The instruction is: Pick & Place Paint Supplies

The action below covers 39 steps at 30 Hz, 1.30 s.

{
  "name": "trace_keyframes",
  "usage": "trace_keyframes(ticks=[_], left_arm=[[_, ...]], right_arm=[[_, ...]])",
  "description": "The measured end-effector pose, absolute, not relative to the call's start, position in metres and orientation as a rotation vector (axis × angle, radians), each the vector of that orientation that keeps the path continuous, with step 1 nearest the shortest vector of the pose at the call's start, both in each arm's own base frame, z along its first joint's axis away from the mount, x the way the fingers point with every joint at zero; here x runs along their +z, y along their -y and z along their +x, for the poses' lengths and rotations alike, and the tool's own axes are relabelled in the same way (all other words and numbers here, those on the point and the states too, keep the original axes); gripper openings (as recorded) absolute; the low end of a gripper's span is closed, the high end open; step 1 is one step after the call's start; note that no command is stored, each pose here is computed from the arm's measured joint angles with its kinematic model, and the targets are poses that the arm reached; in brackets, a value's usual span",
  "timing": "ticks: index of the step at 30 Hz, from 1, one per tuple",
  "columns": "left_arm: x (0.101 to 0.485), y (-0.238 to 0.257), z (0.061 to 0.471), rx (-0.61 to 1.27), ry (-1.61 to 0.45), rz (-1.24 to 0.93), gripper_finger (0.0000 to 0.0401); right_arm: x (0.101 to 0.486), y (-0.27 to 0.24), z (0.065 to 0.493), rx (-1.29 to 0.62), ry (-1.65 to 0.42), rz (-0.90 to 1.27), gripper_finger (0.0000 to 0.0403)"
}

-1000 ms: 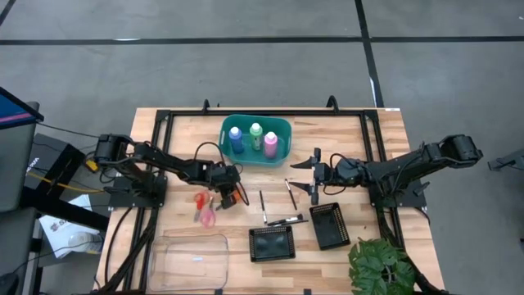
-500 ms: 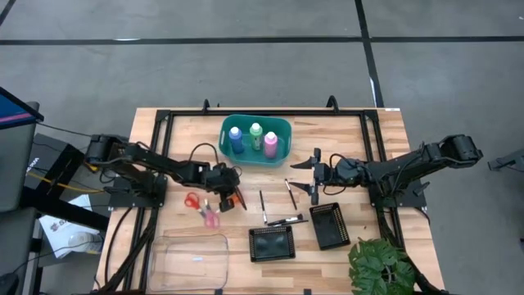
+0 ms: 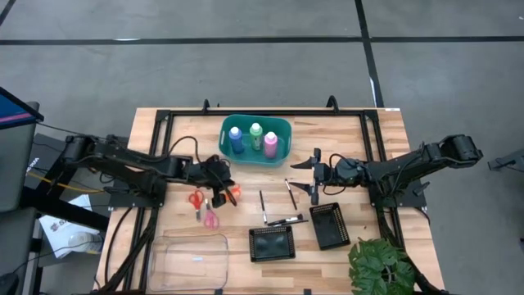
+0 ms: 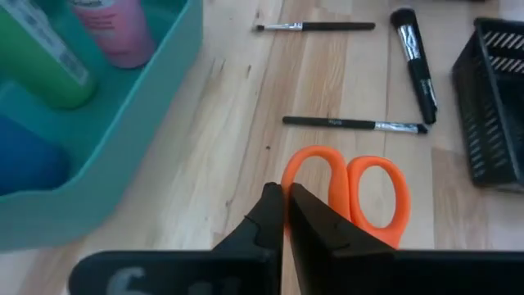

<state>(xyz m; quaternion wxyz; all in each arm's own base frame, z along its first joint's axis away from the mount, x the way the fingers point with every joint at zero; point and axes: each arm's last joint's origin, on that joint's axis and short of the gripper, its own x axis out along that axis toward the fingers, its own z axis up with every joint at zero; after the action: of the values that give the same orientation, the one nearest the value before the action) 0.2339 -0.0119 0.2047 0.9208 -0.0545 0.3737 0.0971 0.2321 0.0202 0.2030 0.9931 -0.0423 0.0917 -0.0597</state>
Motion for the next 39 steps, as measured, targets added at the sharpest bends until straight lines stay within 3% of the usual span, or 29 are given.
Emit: trace_keyframes(ticks=[13,39], left_arm=[[0.233,0.017,0.224,0.113,-0.606,-0.097,0.0],[0.208,0.041,0.299,-0.262,-0.309,-0.166,0.0]], right_arm=[[0.203,-0.02,0.232,-0.12,-0.181,-0.084,0.0254],[0.205,-0.018,0.232,-0.192,-0.164,-0.123,0.0254]])
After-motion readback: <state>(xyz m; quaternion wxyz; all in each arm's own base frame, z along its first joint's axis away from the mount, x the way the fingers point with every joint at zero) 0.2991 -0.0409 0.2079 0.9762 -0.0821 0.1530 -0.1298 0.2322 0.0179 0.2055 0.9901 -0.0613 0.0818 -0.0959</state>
